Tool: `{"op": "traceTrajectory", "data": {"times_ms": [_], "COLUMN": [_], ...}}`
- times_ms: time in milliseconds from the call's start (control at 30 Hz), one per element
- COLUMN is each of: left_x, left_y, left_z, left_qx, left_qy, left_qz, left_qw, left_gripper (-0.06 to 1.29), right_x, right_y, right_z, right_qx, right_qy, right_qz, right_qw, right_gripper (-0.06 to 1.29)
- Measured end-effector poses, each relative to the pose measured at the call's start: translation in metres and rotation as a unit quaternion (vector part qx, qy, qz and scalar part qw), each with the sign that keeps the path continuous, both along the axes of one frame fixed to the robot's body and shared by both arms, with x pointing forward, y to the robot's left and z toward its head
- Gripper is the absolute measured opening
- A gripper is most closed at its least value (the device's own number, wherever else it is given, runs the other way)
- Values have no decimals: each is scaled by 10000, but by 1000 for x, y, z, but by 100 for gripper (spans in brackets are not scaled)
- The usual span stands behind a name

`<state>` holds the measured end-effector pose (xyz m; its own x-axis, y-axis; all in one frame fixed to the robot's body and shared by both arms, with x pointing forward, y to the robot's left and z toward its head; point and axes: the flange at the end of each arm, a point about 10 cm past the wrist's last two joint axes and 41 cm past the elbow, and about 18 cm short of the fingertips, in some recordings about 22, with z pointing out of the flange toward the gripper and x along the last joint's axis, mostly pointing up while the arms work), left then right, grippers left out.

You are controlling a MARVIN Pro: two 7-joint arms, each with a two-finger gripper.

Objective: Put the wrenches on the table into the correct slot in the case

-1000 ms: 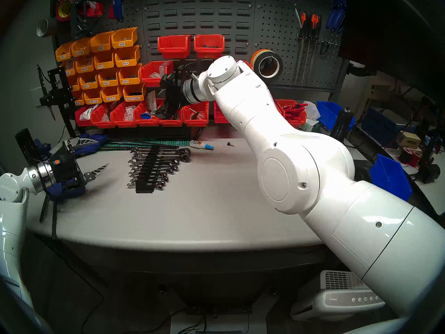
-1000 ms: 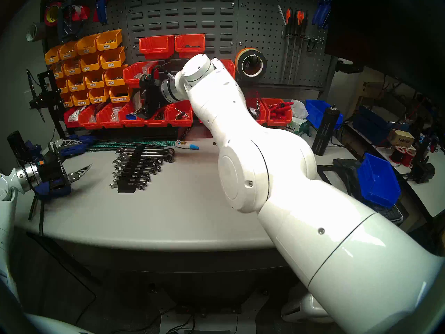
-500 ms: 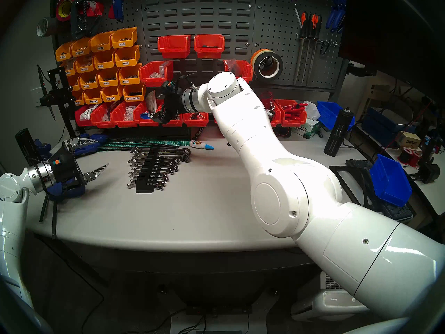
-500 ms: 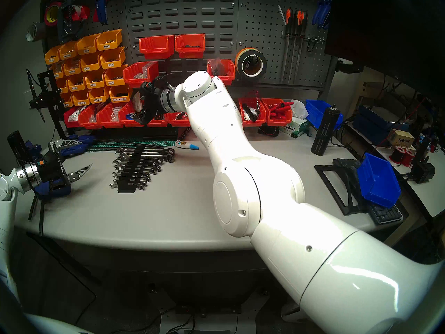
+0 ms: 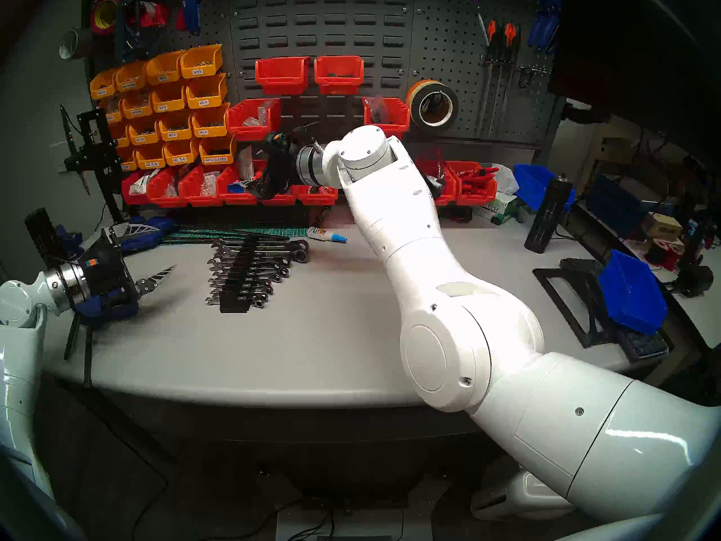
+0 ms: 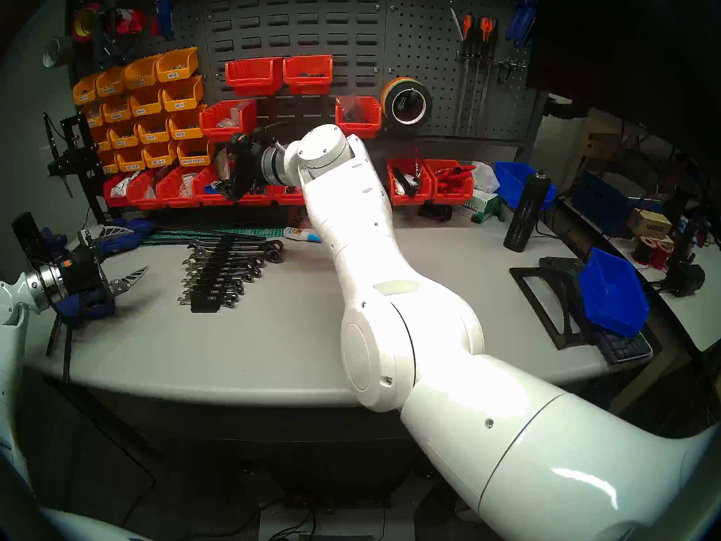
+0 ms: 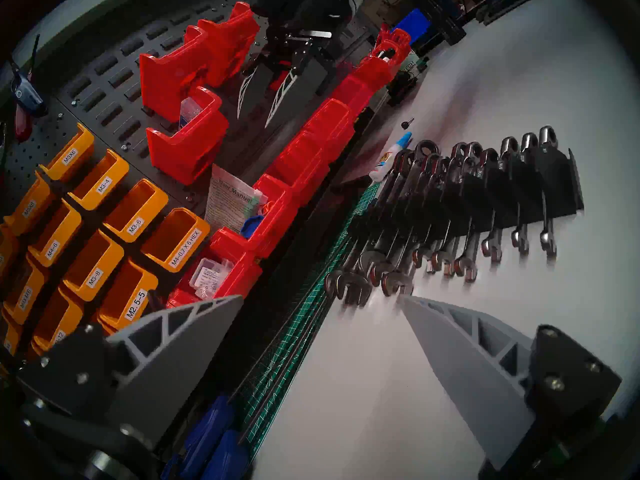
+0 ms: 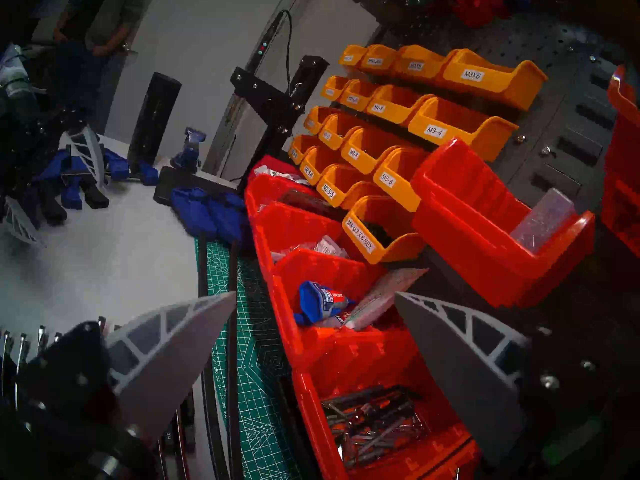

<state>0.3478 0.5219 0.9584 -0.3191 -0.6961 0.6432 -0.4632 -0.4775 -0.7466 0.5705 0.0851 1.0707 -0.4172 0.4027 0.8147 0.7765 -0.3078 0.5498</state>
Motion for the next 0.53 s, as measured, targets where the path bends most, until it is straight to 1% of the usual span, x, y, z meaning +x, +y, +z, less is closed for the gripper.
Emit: {"op": "traceTrajectory", "data": {"times_ms": [533], "left_x": [0], "left_y": [0], "left_z": [0], "left_qx": [-2], "left_qy": [-2], "left_qz": [0], "left_qw": [10000], "left_gripper": [123], "right_x": [-14], "right_y": [-6], "right_z": [-3], "right_qx": [-45], "right_qy": [-85], "right_qz": [-349], "right_qw": [9993], "right_gripper": [119]}}
